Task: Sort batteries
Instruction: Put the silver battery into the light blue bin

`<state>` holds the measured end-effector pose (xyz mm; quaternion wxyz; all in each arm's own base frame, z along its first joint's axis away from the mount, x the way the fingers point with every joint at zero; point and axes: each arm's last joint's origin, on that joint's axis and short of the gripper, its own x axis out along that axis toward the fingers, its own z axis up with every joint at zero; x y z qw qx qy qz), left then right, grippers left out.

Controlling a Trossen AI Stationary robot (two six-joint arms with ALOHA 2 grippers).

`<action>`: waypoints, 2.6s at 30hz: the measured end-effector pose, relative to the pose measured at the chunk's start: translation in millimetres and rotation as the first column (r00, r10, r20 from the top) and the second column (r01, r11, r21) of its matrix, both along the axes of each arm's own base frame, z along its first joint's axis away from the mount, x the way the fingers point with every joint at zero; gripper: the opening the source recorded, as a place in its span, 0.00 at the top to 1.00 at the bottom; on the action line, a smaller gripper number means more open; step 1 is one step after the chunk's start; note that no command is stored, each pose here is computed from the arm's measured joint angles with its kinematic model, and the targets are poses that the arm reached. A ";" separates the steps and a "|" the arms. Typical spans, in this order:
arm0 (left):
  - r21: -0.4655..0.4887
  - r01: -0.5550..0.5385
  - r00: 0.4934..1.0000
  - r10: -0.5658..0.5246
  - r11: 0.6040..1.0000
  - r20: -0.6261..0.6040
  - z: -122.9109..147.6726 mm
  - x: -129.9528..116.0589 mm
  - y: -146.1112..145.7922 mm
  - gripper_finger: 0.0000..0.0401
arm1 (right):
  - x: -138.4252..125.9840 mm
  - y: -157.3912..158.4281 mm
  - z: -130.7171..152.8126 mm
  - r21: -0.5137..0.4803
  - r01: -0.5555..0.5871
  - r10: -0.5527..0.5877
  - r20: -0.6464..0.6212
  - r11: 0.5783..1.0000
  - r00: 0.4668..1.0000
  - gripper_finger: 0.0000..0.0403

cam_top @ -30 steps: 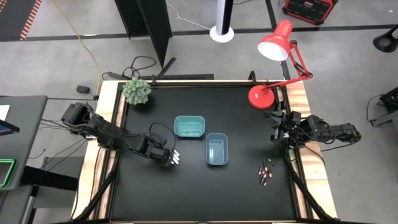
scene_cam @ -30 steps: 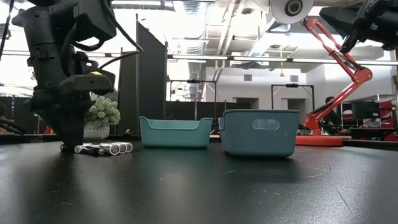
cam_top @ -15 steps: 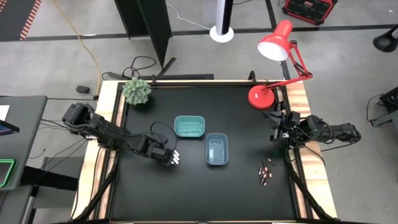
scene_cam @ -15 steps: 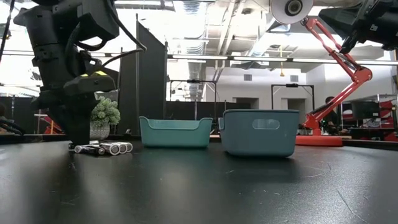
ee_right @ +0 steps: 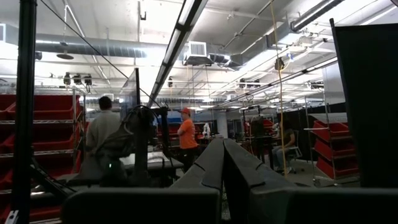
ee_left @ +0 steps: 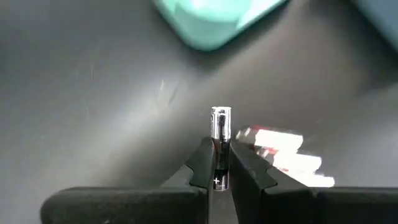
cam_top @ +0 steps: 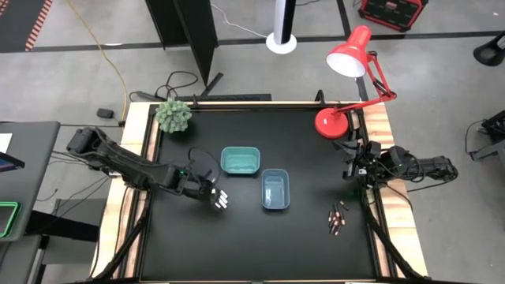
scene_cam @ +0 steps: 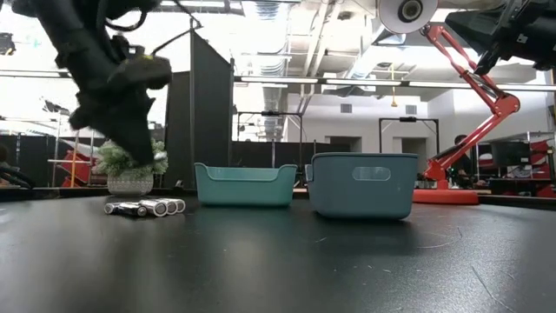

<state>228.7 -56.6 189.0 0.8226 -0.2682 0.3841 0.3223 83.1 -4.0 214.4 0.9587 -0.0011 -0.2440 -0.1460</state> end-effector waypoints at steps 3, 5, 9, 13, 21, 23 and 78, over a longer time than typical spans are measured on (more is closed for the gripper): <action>0.056 0.036 0.995 -0.041 0.998 0.086 13.3 1.2 2.0 0.93 | 0.0 0.0 0.0 0.000 0.000 0.000 0.000 1.000 1.000 0.93; 0.097 0.064 0.987 -0.077 0.993 0.140 22.0 3.1 3.8 0.93 | 0.0 0.0 0.0 0.000 0.000 0.000 0.000 1.000 1.000 0.93; 0.190 0.105 0.963 -0.148 0.976 0.227 37.0 9.0 9.4 0.93 | 0.0 0.0 0.0 0.000 0.000 0.000 0.000 1.000 1.000 0.93; 0.263 0.116 0.946 -0.188 0.958 0.265 44.6 16.6 19.6 0.93 | 0.0 0.0 0.0 0.000 0.000 0.000 0.000 1.000 1.000 0.93; 0.295 -0.001 0.955 -0.086 0.956 0.282 47.8 22.2 54.5 0.93 | 0.0 0.0 0.0 0.000 0.000 0.000 0.000 1.000 1.000 0.93; 0.294 -0.029 0.958 -0.058 0.955 0.282 47.8 22.1 62.2 0.93 | 0.0 0.0 0.0 0.000 0.000 0.000 0.000 1.000 1.000 0.93; 0.111 0.547 0.837 -0.542 0.830 -0.069 23.5 21.8 -8.5 0.68 | 0.3 0.0 -0.7 0.000 0.000 0.000 -0.007 1.000 1.000 0.93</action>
